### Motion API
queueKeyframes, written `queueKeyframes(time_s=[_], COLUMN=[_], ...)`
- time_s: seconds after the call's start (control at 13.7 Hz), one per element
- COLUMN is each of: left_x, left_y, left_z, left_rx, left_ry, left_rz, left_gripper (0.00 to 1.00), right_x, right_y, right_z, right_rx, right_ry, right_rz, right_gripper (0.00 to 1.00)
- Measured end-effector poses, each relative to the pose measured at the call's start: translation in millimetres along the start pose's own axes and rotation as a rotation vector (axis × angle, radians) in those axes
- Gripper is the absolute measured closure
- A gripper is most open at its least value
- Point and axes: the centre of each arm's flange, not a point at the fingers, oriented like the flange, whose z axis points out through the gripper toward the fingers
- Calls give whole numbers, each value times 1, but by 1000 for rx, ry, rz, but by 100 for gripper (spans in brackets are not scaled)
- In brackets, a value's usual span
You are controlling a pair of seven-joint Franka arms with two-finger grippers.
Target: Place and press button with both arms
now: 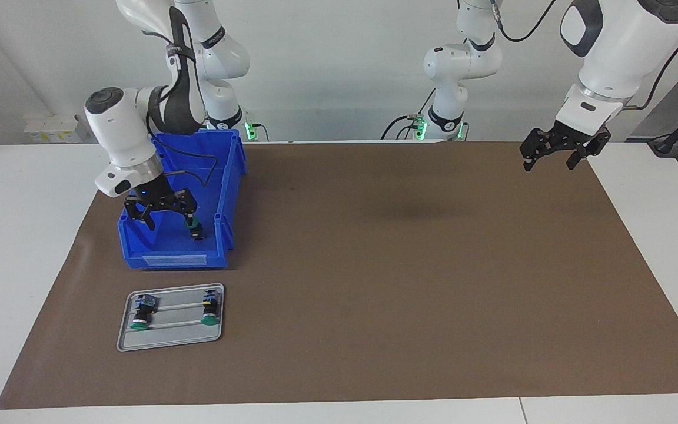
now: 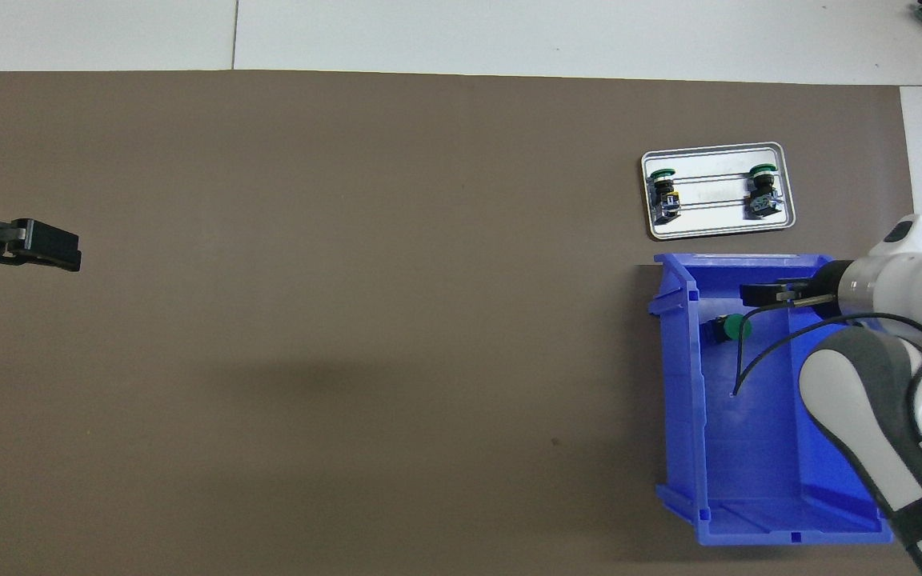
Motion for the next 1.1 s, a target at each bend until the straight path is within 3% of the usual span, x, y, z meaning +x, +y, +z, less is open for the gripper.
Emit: queueKeyframes(time_s=[0.29,0.59,0.88,1.1], left_x=[0,0,0,0], left_y=[0,0,0,0], left_z=[0,0,0,0], left_rx=[0,0,0,0], left_ry=[0,0,0,-1], left_rz=[0,0,0,0], left_gripper=[0,0,0,0], right_x=[29,43,44,34], right_y=[34,50,41,39], right_z=[-65,-143,-220,-240], right_rx=[-24,-88,-152,-169], right_ry=[25,-40,-68,-89], right_rz=[37,46,139,149], right_gripper=[0,0,0,0])
